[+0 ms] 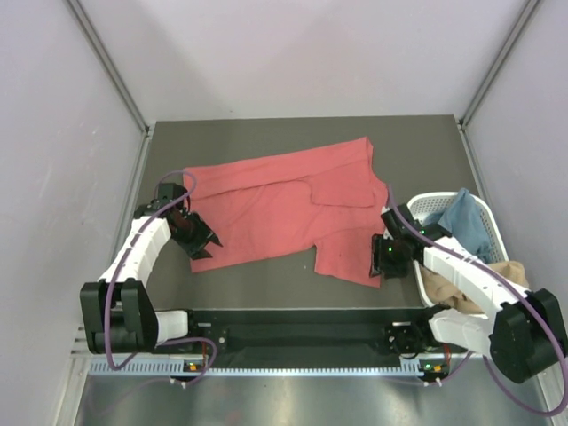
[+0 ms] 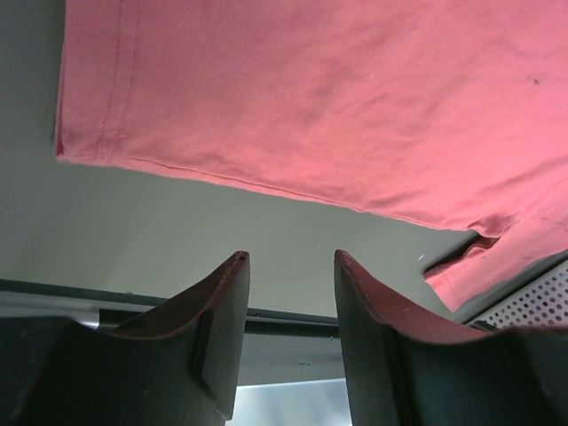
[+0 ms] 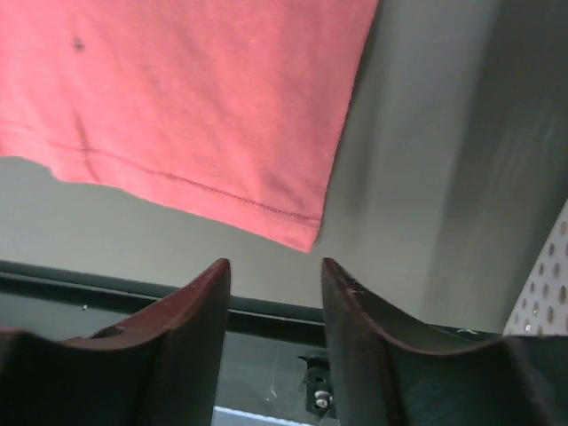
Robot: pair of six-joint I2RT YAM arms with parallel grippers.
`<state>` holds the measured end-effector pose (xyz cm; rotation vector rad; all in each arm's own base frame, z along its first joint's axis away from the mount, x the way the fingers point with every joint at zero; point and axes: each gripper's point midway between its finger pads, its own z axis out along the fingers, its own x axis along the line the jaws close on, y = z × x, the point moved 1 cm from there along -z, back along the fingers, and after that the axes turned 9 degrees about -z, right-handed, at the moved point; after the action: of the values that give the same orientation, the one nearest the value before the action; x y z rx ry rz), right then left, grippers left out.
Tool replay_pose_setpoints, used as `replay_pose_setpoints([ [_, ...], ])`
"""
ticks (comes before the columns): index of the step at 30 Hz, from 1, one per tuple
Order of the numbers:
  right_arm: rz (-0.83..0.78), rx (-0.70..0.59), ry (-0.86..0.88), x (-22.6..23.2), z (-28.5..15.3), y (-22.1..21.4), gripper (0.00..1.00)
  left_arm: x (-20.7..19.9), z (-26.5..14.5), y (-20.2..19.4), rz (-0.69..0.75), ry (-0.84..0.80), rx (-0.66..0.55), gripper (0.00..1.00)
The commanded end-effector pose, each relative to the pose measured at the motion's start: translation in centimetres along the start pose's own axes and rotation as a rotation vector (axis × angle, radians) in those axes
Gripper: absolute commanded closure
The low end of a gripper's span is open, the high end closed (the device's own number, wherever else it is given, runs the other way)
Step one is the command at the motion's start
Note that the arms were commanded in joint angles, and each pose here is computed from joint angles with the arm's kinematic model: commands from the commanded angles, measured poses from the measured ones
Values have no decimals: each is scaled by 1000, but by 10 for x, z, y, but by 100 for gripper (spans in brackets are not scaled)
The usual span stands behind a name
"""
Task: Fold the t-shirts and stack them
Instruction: Fold the tshirt
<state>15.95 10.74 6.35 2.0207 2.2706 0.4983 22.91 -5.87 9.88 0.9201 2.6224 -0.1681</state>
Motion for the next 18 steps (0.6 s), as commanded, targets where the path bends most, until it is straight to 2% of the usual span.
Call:
replay_pose_setpoints([
  [1,51,-44,-9,1,13,13,57,1,-1,3,-53,26,-5,52],
  [9,114,34,-40,-2,31,-1,62,6,2,11,-5,75,-24,54],
  [18,121,88,-67,-7,39,-10,63,9,10,12,17,84,-15,55],
])
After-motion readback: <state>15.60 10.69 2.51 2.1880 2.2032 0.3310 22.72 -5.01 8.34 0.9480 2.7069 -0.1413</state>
